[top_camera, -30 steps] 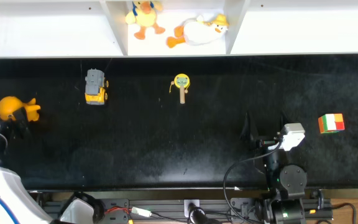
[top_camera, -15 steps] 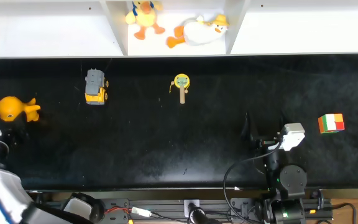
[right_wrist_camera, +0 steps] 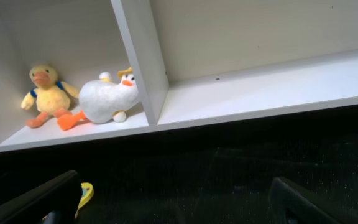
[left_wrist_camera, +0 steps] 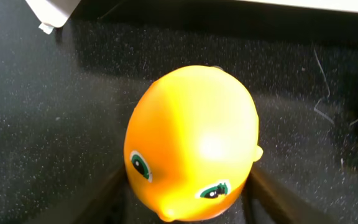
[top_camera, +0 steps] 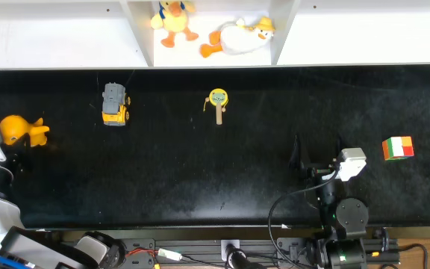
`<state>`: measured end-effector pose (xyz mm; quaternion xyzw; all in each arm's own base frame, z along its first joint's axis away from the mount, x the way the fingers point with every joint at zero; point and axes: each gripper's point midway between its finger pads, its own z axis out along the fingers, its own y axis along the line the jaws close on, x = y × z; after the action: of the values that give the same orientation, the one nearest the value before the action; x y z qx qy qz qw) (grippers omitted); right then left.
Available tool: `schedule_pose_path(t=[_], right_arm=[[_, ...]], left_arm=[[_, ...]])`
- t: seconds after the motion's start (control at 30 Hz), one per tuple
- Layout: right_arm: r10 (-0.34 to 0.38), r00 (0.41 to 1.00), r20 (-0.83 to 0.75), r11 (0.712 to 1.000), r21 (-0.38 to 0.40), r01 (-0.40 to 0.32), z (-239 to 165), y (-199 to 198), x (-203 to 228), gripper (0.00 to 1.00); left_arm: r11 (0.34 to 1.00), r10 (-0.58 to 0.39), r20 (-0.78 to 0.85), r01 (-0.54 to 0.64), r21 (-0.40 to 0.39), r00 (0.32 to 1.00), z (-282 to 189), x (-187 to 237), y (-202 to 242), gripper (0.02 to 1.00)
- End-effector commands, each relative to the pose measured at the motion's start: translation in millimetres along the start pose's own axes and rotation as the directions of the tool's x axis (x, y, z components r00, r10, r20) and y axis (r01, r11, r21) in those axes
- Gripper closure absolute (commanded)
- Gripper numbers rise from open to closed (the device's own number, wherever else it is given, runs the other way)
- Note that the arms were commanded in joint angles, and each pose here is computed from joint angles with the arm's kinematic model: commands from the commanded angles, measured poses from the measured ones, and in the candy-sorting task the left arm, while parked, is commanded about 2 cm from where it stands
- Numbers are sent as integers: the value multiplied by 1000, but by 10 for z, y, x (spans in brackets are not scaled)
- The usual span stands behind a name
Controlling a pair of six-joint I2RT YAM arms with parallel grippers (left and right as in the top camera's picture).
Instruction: Store Toys
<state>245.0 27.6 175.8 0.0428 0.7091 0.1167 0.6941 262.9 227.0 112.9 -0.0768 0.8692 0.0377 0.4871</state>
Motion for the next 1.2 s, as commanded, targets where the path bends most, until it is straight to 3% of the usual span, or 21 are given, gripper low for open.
schedule_pose_path(t=[0.03,0.1,0.37,0.5,0.63,0.83,1.0,1.2], right_arm=[[7,1000,0,1000,-1,-7,2,-2,33,5],[7,1000,0,1000,-1,-7,2,-2,33,7],[7,1000,0,1000,-1,-7,2,-2,33,5],[7,1000,0,1000,-1,-7,2,-2,33,5],[7,1000,0,1000,-1,-7,2,-2,33,3],[7,1000,0,1000,-1,-7,2,-2,33,7],[7,1000,0,1000,-1,-7,2,-2,33,7],[7,1000,0,1000,-1,-7,2,-2,33,7]], left_arm=[[1000,-7,8,7,19,1000,0,13,-27,562],[1000,-10,8,10,19,1000,0,11,-26,614],[997,-74,32,74,7,997,-11,-92,26,676],[994,-109,59,109,2,992,-39,-241,80,785],[993,-105,118,98,62,987,-97,-473,11,787],[988,-150,174,143,54,973,-193,-850,81,912],[992,-123,177,122,13,977,-138,-1170,42,980],[994,-35,153,50,-95,988,32,-1552,-129,982]])
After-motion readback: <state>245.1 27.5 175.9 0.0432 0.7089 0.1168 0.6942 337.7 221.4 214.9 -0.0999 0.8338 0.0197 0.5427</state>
